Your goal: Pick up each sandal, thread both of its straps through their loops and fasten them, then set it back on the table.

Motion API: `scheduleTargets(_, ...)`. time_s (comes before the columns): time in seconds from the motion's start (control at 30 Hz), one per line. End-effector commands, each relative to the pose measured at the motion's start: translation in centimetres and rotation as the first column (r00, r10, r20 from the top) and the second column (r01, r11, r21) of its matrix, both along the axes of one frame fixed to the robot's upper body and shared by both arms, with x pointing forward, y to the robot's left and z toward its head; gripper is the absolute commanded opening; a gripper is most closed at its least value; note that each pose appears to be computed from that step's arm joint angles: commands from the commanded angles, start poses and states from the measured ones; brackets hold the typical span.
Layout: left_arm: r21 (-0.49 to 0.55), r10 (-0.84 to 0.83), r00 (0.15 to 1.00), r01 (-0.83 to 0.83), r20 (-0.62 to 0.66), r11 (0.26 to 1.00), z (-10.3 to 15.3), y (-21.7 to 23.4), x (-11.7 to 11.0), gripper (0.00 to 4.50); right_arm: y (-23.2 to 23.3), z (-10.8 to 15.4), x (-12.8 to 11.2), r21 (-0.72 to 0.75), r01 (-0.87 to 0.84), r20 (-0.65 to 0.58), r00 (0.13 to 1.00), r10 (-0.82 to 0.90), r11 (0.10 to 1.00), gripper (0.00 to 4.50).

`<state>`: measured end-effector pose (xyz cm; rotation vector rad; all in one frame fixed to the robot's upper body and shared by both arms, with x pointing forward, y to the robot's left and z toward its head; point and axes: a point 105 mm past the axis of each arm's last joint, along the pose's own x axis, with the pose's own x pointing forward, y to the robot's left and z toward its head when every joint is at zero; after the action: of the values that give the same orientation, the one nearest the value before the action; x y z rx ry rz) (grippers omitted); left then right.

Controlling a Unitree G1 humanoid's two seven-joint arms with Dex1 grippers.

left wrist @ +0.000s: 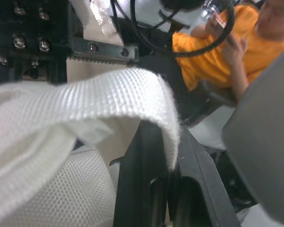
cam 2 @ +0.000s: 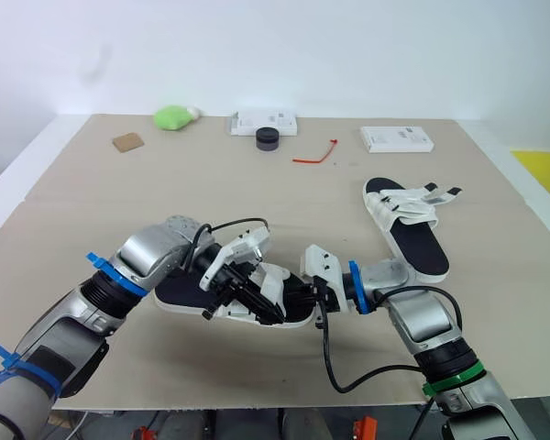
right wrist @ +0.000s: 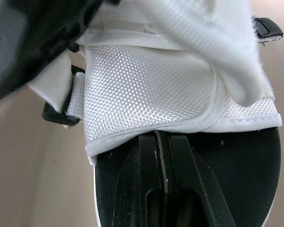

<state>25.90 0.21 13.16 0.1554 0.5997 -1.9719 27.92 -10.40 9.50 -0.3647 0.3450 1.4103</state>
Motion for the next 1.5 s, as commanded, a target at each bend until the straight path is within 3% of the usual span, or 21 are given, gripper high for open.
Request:
scheduleTargets(0.03, 0.061, 0.081, 0.997, -0.081, 0.004, 0.995, -1.9, -0.3, 0.8, 0.01, -1.4, -3.1, -0.1, -0.09, 0.078, -0.09, 0.992, -0.086, 0.993, 0.0)
scheduleTargets(0.17, 0.089, 0.129, 0.991, -0.125, -0.035, 0.988, -2.2, -1.0, 1.1, 0.01, -1.3, -3.2, -0.2, -0.09, 0.078, -0.091, 0.992, -0.087, 0.993, 0.0)
scheduleTargets(0.33, 0.152, 0.062, 0.996, -0.052, -0.063, 0.987, -2.7, 0.2, 0.1, 0.01, -1.4, -3.2, -0.2, -0.091, 0.082, -0.092, 0.992, -0.09, 0.992, 0.0)
scheduleTargets(0.57, 0.125, -0.02, 1.0, 0.019, 0.004, 0.992, -2.1, 1.3, 0.1, 0.01, -1.5, -3.2, -0.2, -0.092, 0.084, -0.092, 0.991, -0.093, 0.992, 0.0)
scheduleTargets(0.67, 0.105, 0.005, 0.999, -0.001, -0.039, 0.995, -1.5, 0.9, 0.1, 0.85, -1.4, -3.3, -0.1, -0.093, 0.083, -0.092, 0.992, -0.092, 0.992, 0.0)
scheduleTargets(0.87, 0.019, 0.081, 0.992, -0.08, -0.095, 0.997, 0.7, -0.2, 0.6, 3.23, -1.5, -3.2, 0.0, -0.094, 0.082, -0.093, 0.992, -0.091, 0.992, 0.0)
scheduleTargets(1.07, -0.026, 0.133, 0.983, -0.137, -0.124, 0.99, 3.5, 0.3, 1.1, 3.23, -1.4, -3.2, -0.2, -0.093, 0.08, -0.095, 0.991, -0.089, 0.992, 0.0)
scheduleTargets(1.27, 0.048, 0.138, 0.985, -0.143, 0.107, 0.989, 3.4, 4.1, 2.2, 3.23, -1.3, -3.3, -0.2, -0.087, 0.079, -0.099, 0.991, -0.088, 0.993, 0.0)
scheduleTargets(1.37, -0.052, 0.184, 0.961, -0.177, 0.208, 0.983, 5.2, 4.6, 3.3, 3.23, -1.2, -3.2, -0.2, -0.084, 0.079, -0.1, 0.991, -0.087, 0.993, 0.0)
scheduleTargets(1.43, -0.199, 0.202, 0.942, -0.151, 0.267, 0.968, 7.3, 4.6, 3.1, 3.23, -1.1, -3.3, -0.2, -0.082, 0.078, -0.102, 0.991, -0.086, 0.994, 0.0)
scheduleTargets(1.5, -0.27, 0.197, 0.93, -0.113, 0.31, 0.956, 7.8, 5.0, 2.3, 3.23, -1.1, -3.3, -0.3, -0.081, 0.076, -0.104, 0.991, -0.085, 0.994, 0.0)
